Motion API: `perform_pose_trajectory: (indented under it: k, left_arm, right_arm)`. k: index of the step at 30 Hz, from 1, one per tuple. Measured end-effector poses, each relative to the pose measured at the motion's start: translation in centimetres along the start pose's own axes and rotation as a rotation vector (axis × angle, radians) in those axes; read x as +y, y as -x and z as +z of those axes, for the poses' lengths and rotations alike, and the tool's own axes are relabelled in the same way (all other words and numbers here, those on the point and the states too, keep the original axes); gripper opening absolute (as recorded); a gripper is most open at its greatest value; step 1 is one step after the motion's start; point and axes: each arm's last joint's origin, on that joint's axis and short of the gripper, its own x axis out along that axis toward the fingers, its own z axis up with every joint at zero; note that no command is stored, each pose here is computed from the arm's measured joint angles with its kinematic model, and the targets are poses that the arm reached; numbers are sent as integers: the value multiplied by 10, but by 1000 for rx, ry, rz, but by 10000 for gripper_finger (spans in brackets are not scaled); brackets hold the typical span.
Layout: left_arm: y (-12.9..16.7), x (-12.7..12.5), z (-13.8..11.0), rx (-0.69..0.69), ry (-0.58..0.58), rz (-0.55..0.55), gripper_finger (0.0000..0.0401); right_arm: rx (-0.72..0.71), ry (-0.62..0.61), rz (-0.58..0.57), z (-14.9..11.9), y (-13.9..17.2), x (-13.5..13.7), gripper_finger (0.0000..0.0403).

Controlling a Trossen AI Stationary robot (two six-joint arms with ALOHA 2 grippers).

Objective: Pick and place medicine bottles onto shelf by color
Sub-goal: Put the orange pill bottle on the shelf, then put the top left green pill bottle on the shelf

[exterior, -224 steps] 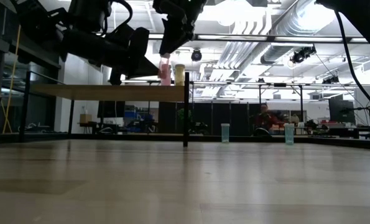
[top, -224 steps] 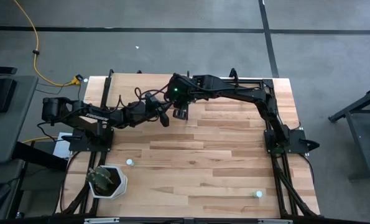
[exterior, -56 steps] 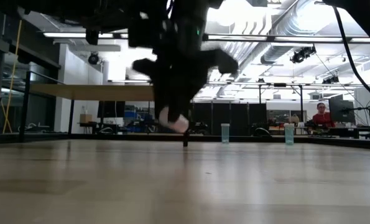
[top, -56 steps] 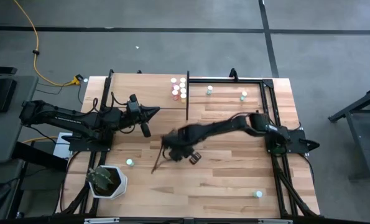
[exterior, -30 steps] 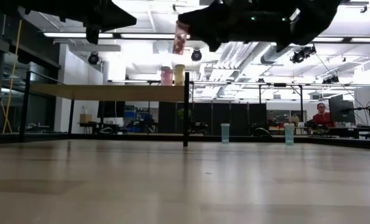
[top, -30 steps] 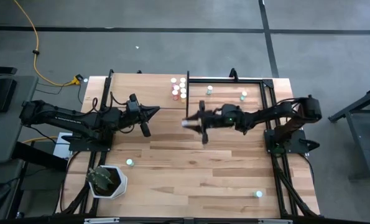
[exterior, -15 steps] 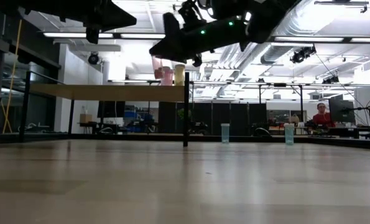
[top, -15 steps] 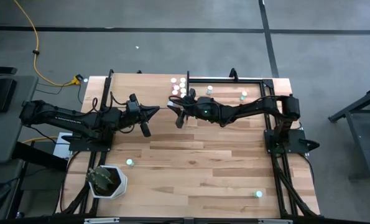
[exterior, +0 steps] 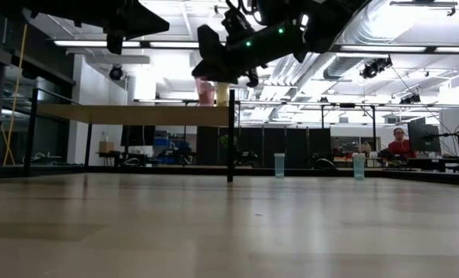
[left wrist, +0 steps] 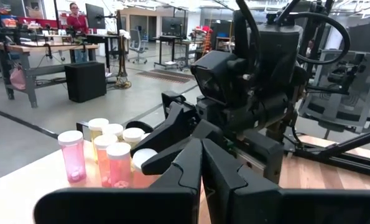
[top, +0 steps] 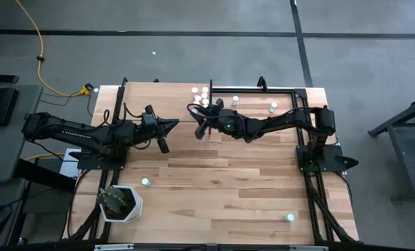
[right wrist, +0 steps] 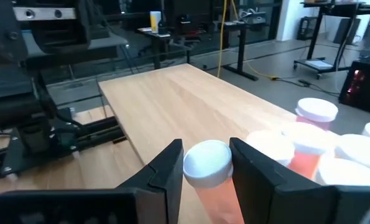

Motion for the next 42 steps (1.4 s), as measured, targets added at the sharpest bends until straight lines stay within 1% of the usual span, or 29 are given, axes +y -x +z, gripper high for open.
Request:
perform_pose_trajectory:
  k: [3,8,15,19,27,30,35,38,42]
  left_arm:
    - [0,0,0,0,0,0,0]
    - [0,0,0,0,0,0,0]
    - [0,0,0,0,0,0,0]
    - [0,0,0,0,1,0,0]
    - [0,0,0,0,1,0,0]
    - [0,0,0,0,1,-1,0]
    - [0,0,0,0,1,-1,0]
    - [0,0,0,0,1,0,0]
    - [0,0,0,0,1,0,0]
  right_arm:
    - [8,2,-7,-1,0,0,104]
    - [11,-54,-8,-1,0,0,104]
    - [14,-82,-9,-1,0,-1,104]
    - [14,-124,-10,-1,0,-1,104]
    - [14,-116,-10,-1,0,-1,104]
    - [14,-115,-7,-1,0,-1,121]
    - [14,-94,-7,-1,0,-1,179]
    - [13,-53,-18,-1,0,-1,209]
    - [11,-41,-29,-1,0,-2,229]
